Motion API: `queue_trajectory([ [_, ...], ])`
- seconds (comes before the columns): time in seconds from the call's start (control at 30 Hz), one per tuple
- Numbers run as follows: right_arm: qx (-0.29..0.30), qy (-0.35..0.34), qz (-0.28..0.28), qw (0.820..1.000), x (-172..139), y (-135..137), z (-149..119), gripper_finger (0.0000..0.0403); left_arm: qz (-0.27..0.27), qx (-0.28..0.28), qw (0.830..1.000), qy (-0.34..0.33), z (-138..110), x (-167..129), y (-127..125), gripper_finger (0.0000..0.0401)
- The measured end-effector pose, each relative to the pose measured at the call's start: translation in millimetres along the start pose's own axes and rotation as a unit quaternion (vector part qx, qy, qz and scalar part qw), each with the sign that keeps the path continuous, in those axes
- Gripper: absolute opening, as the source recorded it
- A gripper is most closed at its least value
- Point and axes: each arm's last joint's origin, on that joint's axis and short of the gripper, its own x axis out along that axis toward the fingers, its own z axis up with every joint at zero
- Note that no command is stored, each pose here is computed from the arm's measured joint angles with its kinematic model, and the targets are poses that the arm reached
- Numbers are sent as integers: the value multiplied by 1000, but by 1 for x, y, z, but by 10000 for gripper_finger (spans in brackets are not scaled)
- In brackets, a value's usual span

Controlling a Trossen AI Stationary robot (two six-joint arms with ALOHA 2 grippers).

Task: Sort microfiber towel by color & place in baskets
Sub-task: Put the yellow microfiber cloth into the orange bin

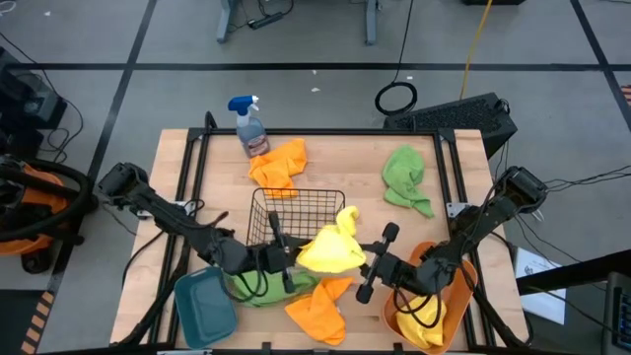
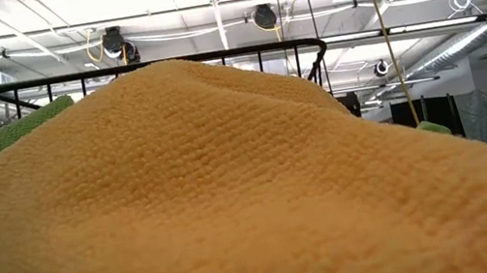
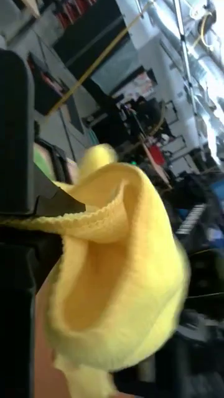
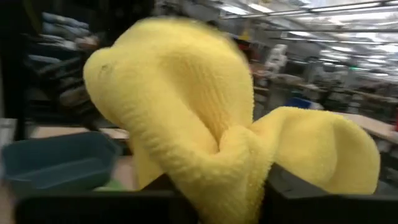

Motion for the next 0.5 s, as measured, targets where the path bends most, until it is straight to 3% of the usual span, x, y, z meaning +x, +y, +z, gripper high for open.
queue_trajectory([
  [0.13,19,-5,46,999,6,0,-2,157,-13,-8,1000,-17,3,0,3,4],
  [0.33,30,21,31,999,23,-9,-11,261,-48,-32,997,-53,5,6,8,4],
  [0.5,29,25,39,999,34,-16,-14,302,-39,-34,998,-46,1,11,15,3],
])
